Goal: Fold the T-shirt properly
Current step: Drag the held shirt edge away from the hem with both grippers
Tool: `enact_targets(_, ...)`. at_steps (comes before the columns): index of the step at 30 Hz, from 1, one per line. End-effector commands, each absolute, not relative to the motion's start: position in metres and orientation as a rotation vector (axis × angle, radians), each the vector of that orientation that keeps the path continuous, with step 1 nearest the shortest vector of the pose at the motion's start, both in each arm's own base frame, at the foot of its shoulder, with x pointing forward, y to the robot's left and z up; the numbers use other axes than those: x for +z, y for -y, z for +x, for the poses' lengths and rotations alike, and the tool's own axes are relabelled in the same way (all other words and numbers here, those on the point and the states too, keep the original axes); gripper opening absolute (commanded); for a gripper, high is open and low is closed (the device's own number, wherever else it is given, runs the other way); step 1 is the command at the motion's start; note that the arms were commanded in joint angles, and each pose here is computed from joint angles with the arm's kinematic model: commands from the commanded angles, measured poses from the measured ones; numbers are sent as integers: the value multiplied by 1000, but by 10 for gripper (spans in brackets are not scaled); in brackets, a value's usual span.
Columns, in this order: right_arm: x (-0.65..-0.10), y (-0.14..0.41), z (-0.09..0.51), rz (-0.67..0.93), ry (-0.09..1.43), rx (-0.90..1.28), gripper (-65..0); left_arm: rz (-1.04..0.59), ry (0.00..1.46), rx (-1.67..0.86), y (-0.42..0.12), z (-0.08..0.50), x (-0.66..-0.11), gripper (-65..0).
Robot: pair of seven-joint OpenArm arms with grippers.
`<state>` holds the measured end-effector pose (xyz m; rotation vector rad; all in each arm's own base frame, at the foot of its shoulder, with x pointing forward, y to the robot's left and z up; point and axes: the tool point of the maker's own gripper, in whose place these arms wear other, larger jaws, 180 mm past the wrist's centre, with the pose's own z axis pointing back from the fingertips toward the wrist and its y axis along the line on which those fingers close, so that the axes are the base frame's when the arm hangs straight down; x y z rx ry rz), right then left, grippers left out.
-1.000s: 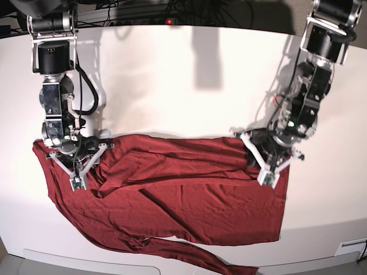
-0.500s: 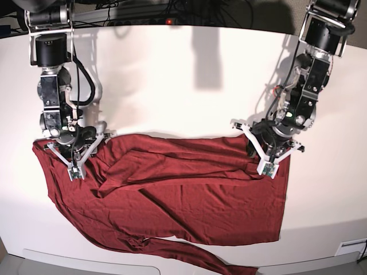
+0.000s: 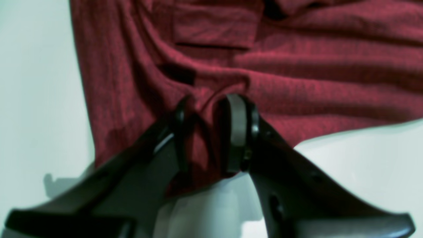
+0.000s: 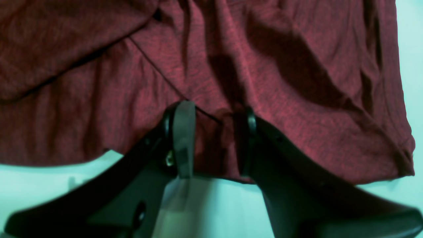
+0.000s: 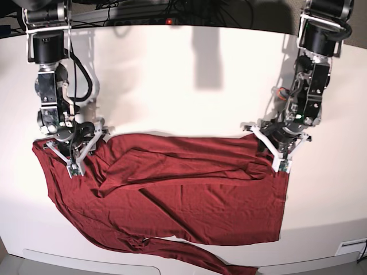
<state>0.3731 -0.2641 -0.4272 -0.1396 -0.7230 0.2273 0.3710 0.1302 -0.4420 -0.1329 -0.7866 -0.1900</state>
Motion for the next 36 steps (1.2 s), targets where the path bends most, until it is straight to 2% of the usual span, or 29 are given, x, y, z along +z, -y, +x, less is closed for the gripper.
enact_targets(1,-416,276,378,-167,739,236,-446,-92,705,-193,-145,358,-454,-489)
enact_targets(10,-434,286,349,-169,663,268,-446,-95,644,-197,-163,325,-465,-490)
enact_targets(22,-443,270,308,-161,614,325,-446,-122,616,-225,-151,284,-471,-491)
enact_targets(31,-460,260,256,-143,539,360,-446,-89,589,-218,-165,252,-475,-491)
enact_targets(36,-464,273,232,-170,512,312,-446,-98,571,-218,-176,232,-476,-491)
